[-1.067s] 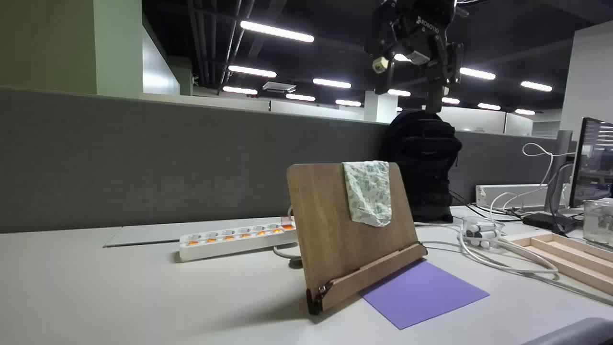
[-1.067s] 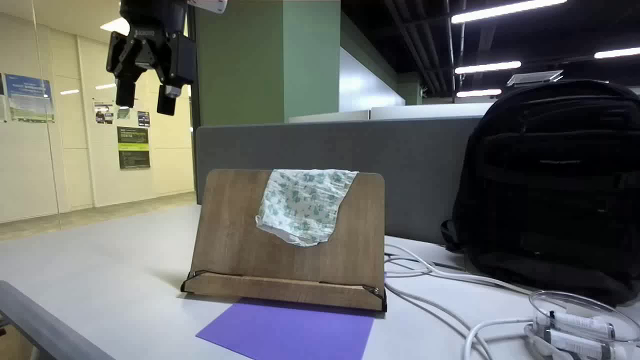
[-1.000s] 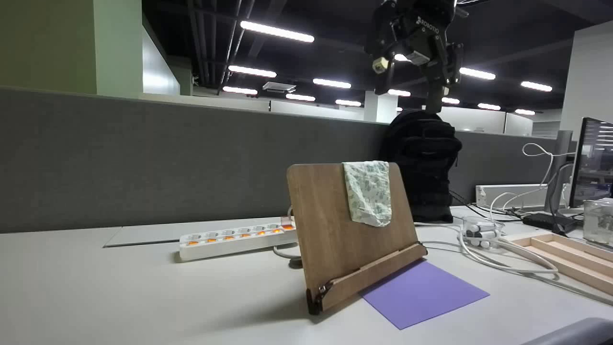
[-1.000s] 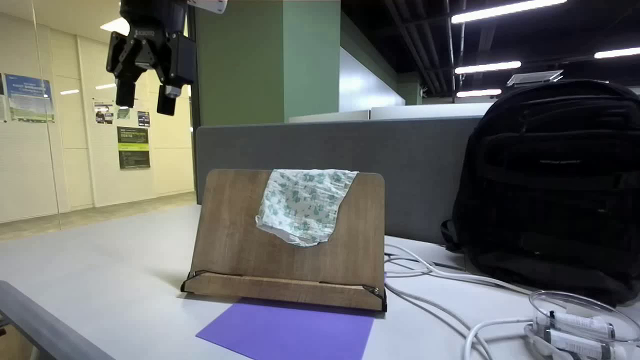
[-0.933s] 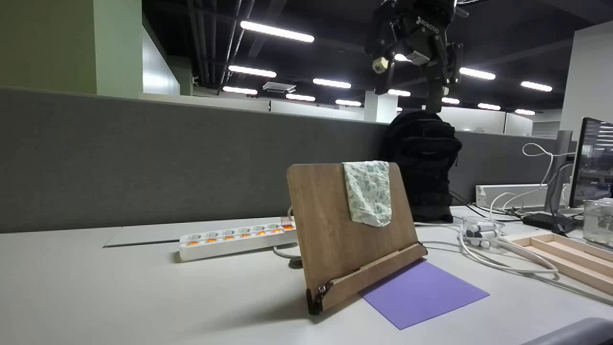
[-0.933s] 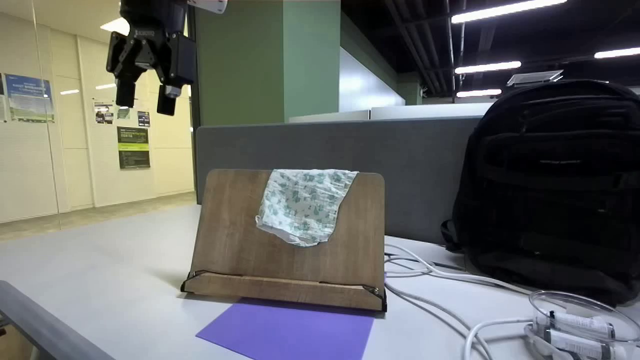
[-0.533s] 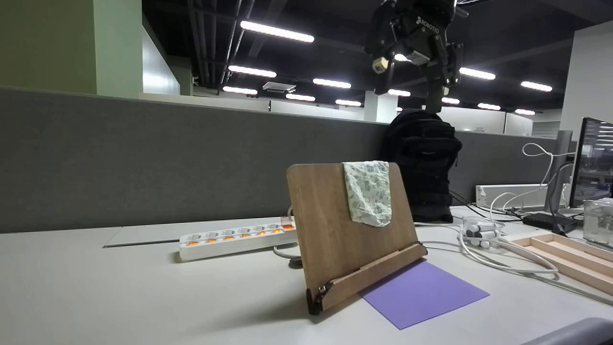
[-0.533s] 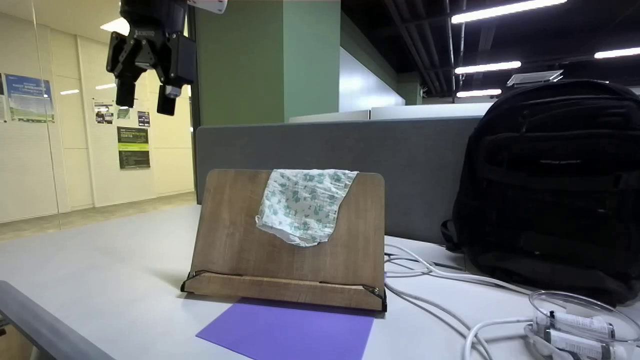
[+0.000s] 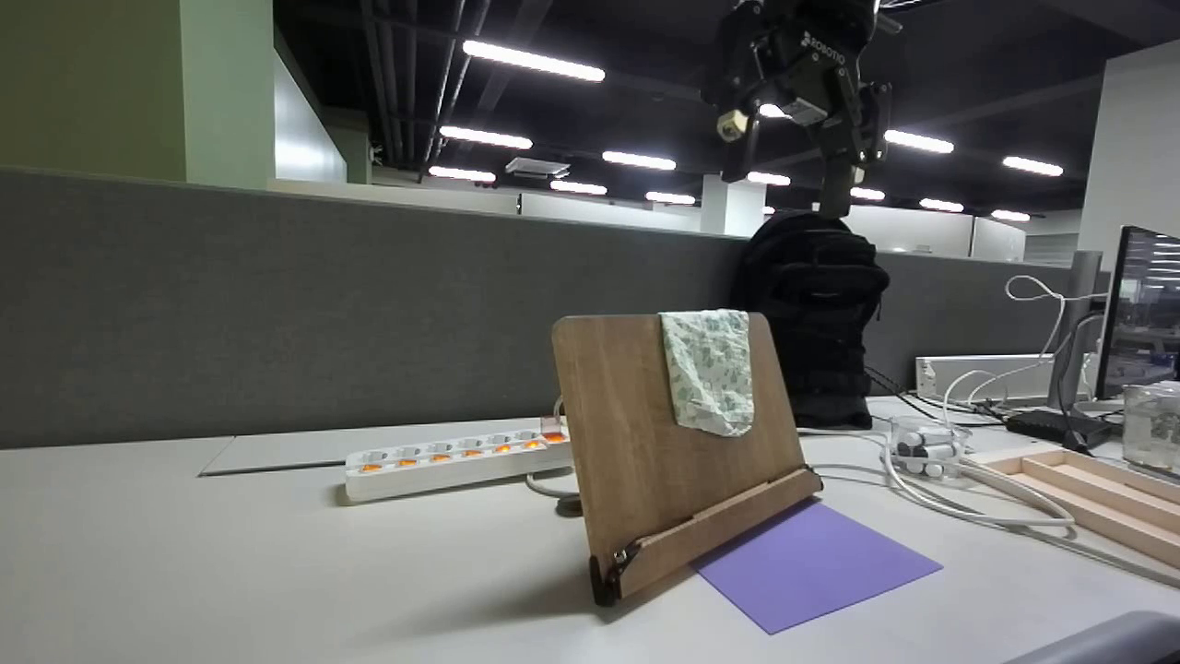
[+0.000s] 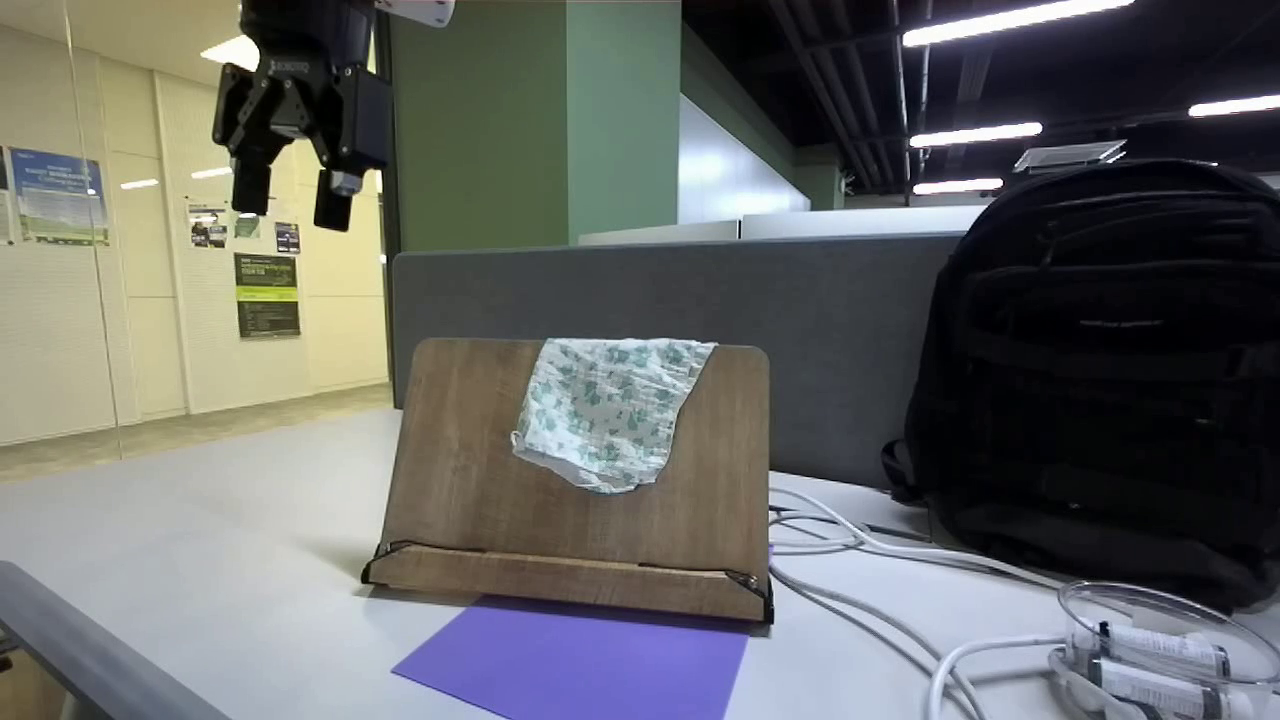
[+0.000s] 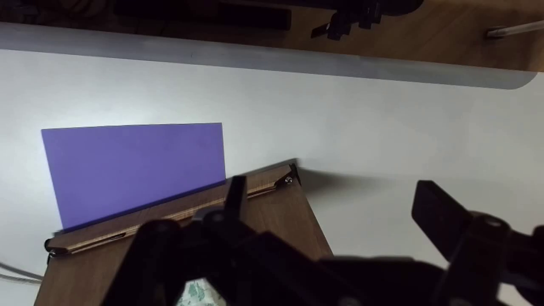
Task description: Put the cloth on the table
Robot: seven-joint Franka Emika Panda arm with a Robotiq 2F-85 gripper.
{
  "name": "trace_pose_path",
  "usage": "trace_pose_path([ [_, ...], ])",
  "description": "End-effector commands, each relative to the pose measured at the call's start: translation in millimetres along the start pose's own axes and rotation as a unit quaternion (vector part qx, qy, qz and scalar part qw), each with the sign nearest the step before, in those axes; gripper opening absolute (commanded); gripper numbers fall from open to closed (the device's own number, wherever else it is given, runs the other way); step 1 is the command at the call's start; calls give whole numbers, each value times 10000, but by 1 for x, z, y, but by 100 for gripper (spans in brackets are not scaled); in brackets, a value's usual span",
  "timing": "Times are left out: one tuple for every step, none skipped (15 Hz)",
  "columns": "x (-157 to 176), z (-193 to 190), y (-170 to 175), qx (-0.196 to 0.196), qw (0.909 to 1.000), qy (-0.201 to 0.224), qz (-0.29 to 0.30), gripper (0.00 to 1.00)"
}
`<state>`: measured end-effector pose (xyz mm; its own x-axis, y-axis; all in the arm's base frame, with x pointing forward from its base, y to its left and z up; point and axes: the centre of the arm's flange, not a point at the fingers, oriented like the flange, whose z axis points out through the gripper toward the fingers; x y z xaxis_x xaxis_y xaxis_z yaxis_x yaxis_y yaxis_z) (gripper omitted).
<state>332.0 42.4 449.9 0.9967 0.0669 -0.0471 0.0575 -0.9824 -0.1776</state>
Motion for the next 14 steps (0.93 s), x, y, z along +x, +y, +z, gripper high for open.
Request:
trace_pose_path([
  [10,2,3,-82,9999,133,50,100],
  [19,3,8,-80,9998,156,66,100],
  [27,5,11,-83,9998,180,83,100],
  [38,9,17,-119,9997,192,124,100],
  [46,13,22,-152,9995,214,147,100],
  [58,19,28,-224,9994,194,151,100],
  [68,25,33,-284,9995,111,121,100],
  [78,32,38,-343,9994,63,86,100],
  [87,39,43,-374,9993,-28,35,100],
  [99,45,49,-428,9991,-59,-14,100],
  [108,48,54,-523,9986,-10,-32,100],
  [120,49,60,-606,9981,81,-47,100],
  [130,49,63,-686,9975,168,-61,100],
  [139,48,67,-785,9965,263,-94,100],
])
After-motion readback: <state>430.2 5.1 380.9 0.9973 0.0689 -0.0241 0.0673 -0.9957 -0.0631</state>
